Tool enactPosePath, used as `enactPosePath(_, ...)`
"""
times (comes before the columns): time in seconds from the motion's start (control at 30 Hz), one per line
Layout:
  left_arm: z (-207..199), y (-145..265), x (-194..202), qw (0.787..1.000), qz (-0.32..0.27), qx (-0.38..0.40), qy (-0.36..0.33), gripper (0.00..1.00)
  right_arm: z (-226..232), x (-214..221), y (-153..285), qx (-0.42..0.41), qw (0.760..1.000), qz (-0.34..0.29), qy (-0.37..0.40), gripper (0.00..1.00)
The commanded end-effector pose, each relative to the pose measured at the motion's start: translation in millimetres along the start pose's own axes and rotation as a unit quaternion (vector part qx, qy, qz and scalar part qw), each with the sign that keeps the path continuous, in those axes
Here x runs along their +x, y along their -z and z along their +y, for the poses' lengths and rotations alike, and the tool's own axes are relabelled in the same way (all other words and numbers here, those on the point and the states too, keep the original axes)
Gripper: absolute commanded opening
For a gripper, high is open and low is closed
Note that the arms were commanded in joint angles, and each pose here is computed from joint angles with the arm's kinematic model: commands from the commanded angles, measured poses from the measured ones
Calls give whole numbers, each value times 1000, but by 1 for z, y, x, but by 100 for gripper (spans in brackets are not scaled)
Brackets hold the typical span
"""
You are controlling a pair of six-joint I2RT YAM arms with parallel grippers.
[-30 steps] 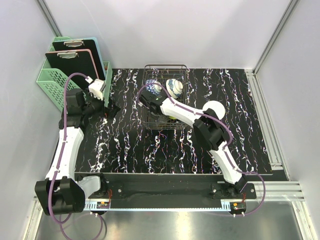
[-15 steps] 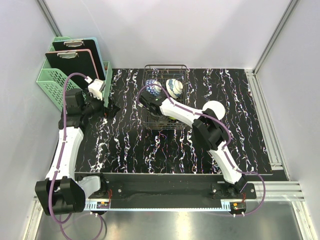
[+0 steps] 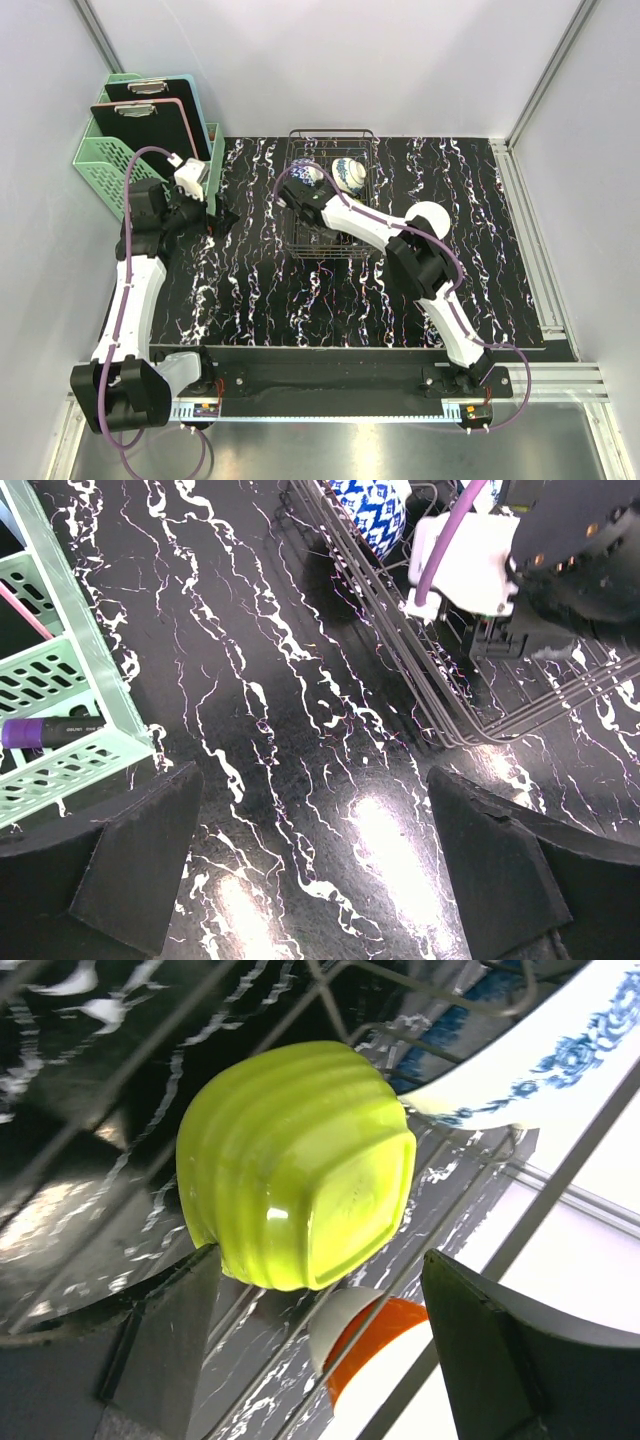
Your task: Load the bowls into the dish rack
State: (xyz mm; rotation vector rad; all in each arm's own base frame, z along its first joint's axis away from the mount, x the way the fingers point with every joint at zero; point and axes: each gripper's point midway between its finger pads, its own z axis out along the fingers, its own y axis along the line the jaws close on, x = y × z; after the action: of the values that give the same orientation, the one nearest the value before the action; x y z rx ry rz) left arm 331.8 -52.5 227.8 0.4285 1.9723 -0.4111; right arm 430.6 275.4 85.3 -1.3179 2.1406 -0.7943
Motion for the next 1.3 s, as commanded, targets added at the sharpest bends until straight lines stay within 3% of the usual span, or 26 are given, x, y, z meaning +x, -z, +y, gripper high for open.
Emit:
enactPosePath(0.0,-2,3,-11,999,-28,7,-24,99,-46,-3,2,54,998,-8,-34,86)
enactPosePath(0.23,-3,5,-14,999,-32,9,-29,99,-54,-2,2,47,998,-19,-49,86)
enactPosePath(0.43,-6,9,-21,998,-38,15,-43,99,-71,-15,46,-1,993,-82,-90,86)
enactPosePath(0.63,-17,12,-30,996,-47,44,-55,99,-73,-31,122,-135,960,-188,-154,86)
enactPosePath(0.77,-28,16,-40,993,-52,71,-73,99,-97,-23,147,-152,944,-214,-198,86)
enactPosePath(0.97,-58,11,-47,985,-37,104,-135,99,-162,35,114,-146,915,-179,-330,82)
enactPosePath(1.0,-60,8,-45,984,-31,95,-149,99,-175,62,94,-141,909,-153,-361,81)
enactPosePath(1.13,-96,-9,-42,975,-15,136,-173,99,-179,123,54,-154,890,-90,-421,79)
enactPosePath(1.27,-119,-31,-41,970,8,161,-184,99,-161,177,24,-156,888,-23,-432,76)
